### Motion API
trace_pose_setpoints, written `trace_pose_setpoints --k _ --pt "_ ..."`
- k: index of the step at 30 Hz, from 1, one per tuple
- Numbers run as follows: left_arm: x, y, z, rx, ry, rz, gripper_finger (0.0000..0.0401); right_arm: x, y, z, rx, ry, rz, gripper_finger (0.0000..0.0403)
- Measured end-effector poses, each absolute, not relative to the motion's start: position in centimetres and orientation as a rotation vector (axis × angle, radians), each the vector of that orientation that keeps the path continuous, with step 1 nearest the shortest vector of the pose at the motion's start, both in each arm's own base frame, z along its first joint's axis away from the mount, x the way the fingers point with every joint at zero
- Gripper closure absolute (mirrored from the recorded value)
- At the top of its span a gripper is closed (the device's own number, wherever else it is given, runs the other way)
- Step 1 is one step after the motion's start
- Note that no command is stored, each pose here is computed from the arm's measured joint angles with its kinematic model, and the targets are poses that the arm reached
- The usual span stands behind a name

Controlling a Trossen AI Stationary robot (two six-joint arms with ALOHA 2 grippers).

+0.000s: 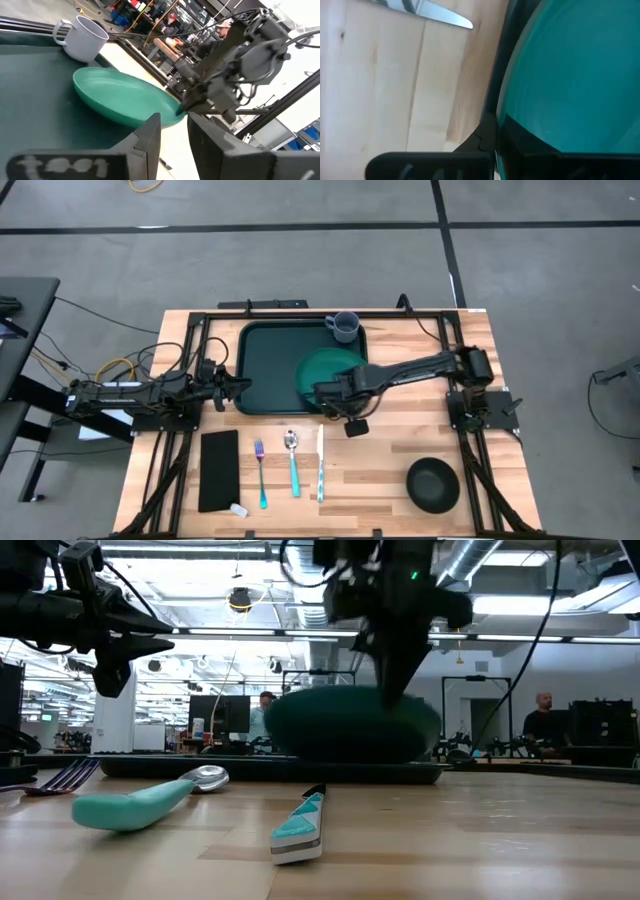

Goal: Set up tray
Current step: Put the green plate to the bottom of the blue mug on the dark green serving tray, then put the black bowl on the green plate on the dark green serving tray

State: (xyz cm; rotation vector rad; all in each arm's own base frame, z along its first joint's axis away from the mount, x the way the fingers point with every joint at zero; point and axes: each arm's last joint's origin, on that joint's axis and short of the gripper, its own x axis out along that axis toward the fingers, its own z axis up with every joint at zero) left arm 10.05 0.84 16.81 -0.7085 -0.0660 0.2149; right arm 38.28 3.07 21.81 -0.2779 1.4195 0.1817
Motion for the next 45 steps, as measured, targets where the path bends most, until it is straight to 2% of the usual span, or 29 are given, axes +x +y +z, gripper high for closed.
trace_pose_setpoints --k 5,13,24,32,37,41,45 --pt "10.0 0.8 16.8 -0.709 -0.064 0.214 0.0317 39.3 2.2 19.8 -0.265 1.439 0.160 0.0402" --pt "10.0 0.8 16.8 -0.708 -0.062 0.214 0.0317 40.0 0.9 20.0 -0.219 1.373 0.149 0.0402" --pt "10.0 0.8 16.8 -0.708 -0.061 0.215 0.0317 40.0 0.3 19.9 -0.149 1.373 0.184 0.0362" --pt "10.0 0.8 16.8 -0.708 -0.060 0.215 0.0317 39.9 -0.6 19.8 -0.093 1.383 0.146 0.0390" --pt "10.0 0.8 16.8 -0.705 -0.059 0.215 0.0317 39.5 -1.6 20.0 0.093 1.401 0.081 0.0397" --pt "10.0 0.8 16.8 -0.703 -0.058 0.216 0.0317 38.7 -2.0 22.7 0.297 1.352 -0.002 0.0377" --pt "10.0 0.8 16.7 -0.693 -0.054 0.215 0.0317 37.0 -1.7 25.8 0.427 1.303 -0.146 0.0324"
